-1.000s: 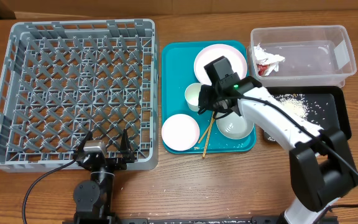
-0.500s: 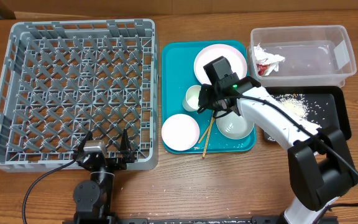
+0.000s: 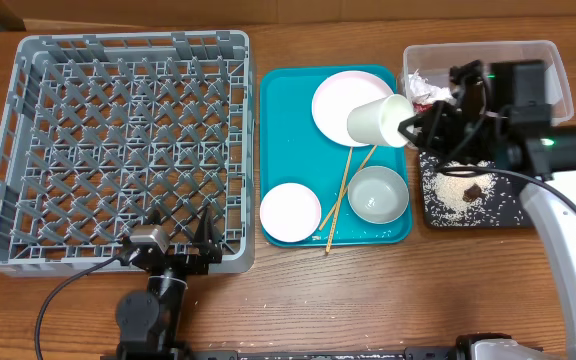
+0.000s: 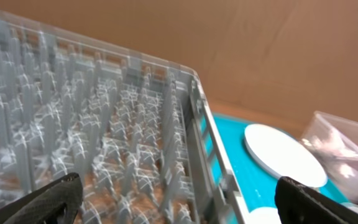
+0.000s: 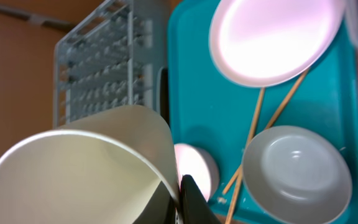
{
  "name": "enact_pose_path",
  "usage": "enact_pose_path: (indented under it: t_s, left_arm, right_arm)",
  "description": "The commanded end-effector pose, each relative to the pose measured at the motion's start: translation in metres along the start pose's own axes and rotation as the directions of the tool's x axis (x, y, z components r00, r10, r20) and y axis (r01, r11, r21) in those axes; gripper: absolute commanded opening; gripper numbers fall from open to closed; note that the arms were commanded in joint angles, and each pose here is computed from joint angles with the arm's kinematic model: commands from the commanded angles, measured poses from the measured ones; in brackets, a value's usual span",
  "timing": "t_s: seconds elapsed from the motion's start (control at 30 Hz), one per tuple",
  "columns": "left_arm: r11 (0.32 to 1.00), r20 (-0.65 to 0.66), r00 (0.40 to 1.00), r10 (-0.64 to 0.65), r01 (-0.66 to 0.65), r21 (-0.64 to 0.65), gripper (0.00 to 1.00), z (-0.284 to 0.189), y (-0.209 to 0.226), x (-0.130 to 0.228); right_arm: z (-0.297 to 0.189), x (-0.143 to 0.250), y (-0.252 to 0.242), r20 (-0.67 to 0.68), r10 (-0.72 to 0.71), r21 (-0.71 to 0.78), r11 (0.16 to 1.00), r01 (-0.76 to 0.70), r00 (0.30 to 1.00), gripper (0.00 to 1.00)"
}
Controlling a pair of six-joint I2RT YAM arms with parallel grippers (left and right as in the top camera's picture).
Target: Sort waste into correct bins and load items into the dishwasher
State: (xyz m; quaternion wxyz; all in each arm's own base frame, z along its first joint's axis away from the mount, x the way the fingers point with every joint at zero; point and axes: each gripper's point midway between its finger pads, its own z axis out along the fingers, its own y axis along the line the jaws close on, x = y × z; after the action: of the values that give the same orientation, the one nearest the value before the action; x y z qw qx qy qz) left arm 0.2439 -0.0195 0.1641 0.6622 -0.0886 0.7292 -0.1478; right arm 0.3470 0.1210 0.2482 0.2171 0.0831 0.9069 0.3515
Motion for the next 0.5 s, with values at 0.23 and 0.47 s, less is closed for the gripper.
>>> enact_pose_path:
  t_s: [0.23, 0.47]
  left_arm:
    - [0.989, -0.228, 0.966, -0.124, 0.138, 0.046, 1.0, 0.011, -0.052, -0.077]
    - [0.958, -0.535, 0.83, -0.156, 0.258, 0.122, 1.0, 0.059, -0.095, -0.088]
  right_arm:
    - [-0.016, 0.015, 0.022, -0.079, -0.141, -0.247, 0.962, 0.118, 0.987, 0.04]
    - [-0.017, 0.016, 0.025, -0.082, -0.149, -0.269, 0.955, 0.122, 0.985, 0.04]
